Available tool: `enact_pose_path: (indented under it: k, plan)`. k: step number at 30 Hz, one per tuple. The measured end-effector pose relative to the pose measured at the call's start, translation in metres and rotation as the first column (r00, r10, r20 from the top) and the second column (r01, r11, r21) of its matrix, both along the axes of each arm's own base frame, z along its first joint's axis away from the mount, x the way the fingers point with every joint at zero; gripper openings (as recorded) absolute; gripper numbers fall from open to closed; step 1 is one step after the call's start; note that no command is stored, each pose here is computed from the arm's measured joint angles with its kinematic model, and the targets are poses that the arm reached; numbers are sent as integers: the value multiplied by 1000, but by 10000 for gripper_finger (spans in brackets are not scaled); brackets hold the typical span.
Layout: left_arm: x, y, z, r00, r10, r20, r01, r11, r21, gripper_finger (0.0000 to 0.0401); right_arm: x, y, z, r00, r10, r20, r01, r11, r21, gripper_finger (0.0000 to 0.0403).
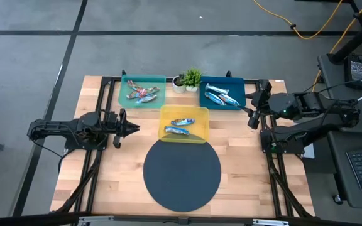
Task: Pick and place Granola Bars by type
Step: Return to Home Position
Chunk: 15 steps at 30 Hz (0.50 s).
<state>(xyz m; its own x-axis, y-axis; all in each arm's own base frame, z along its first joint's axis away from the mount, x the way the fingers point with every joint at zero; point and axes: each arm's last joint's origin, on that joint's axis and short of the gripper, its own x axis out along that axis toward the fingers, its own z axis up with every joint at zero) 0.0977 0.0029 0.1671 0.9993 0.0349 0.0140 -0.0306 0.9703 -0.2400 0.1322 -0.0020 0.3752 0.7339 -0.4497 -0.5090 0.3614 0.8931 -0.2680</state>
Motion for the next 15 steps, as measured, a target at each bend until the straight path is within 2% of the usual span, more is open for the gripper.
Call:
enact_pose_path:
  k: [6,9,12,15]
  plan:
    - [0,0,0,1000,0,-5,0,1000,19,30,1,0,2,1000,6,17,-6,1000,-4,213]
    - [0,0,0,1000,-1,-5,1,1000,20,27,4,1,5,998,45,49,-44,999,-9,207]
    - [0,0,0,1000,-1,-6,1,1000,20,28,9,3,5,984,126,123,-123,992,-37,182]
    - [0,0,0,1000,-1,-6,1,1000,20,31,9,5,-9,945,213,248,-209,977,-44,140]
